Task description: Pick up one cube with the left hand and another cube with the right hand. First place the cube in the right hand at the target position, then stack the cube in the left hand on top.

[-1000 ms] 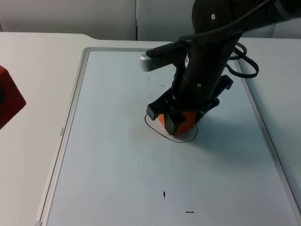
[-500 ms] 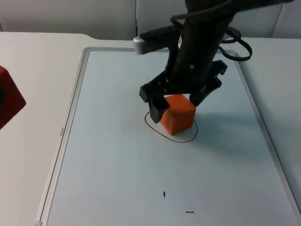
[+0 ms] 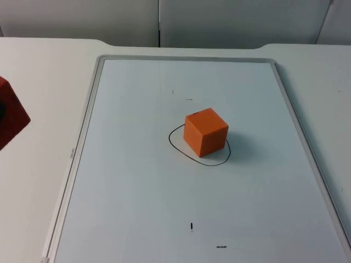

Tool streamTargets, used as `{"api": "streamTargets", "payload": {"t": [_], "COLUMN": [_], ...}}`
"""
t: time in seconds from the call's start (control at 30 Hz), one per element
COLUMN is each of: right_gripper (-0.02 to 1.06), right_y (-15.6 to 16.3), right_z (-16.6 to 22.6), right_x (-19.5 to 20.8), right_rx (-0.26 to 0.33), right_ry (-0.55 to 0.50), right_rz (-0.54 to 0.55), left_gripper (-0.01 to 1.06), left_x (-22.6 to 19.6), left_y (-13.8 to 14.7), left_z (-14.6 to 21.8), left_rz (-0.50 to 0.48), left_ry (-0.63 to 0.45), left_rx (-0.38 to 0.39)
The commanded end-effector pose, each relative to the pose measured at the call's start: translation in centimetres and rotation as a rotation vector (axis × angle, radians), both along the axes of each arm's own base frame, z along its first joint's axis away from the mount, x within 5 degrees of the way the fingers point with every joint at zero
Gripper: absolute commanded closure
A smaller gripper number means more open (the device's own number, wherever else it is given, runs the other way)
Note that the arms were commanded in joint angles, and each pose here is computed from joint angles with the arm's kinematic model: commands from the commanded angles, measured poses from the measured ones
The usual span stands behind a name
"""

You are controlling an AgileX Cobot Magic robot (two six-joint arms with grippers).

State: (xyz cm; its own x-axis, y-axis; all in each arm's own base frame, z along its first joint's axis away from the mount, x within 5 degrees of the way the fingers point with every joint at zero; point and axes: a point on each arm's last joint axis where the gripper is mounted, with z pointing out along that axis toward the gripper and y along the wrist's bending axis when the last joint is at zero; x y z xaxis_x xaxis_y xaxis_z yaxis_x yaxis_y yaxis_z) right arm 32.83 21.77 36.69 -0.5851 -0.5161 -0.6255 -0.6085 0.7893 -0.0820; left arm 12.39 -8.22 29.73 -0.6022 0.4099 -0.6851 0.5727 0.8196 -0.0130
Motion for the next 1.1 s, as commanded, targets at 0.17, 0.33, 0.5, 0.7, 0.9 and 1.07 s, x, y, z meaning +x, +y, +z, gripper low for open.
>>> {"api": "streamTargets", "payload": {"t": [0.17, 0.33, 0.5, 0.7, 0.9, 1.07], "right_gripper": [0.18, 0.18, 0.18, 0.18, 0.18, 0.18], "right_y": [-3.8, -6.4, -9.2, -13.7, -16.9, -18.2], "right_z": [9.5, 10.0, 7.7, 4.3, 1.1, -1.1], "right_x": [-8.3, -14.0, -17.8, -22.9, -26.6, -28.0], "right_rx": [0.113, 0.143, 0.174, 0.233, 0.281, 0.302], "right_ry": [-0.234, -0.318, -0.321, -0.360, -0.401, -0.441], "right_rz": [0.068, 0.124, 0.135, 0.116, 0.106, 0.106], "left_gripper": [0.87, 0.87, 0.87, 0.87, 0.87, 0.87], "left_x": [-0.1, -0.1, -0.1, 0.1, 0.7, 1.9], "left_y": [-0.1, -0.1, -0.1, -0.2, -0.7, -2.0], "left_z": [0.1, 0.1, 0.1, 0.3, -0.1, -0.9], "left_rz": [-0.003, -0.003, -0.003, -0.007, -0.004, -0.038], "left_ry": [-0.007, -0.007, -0.009, -0.035, -0.021, 0.000], "left_rx": [-0.018, -0.018, -0.019, -0.029, -0.027, -0.064]}}
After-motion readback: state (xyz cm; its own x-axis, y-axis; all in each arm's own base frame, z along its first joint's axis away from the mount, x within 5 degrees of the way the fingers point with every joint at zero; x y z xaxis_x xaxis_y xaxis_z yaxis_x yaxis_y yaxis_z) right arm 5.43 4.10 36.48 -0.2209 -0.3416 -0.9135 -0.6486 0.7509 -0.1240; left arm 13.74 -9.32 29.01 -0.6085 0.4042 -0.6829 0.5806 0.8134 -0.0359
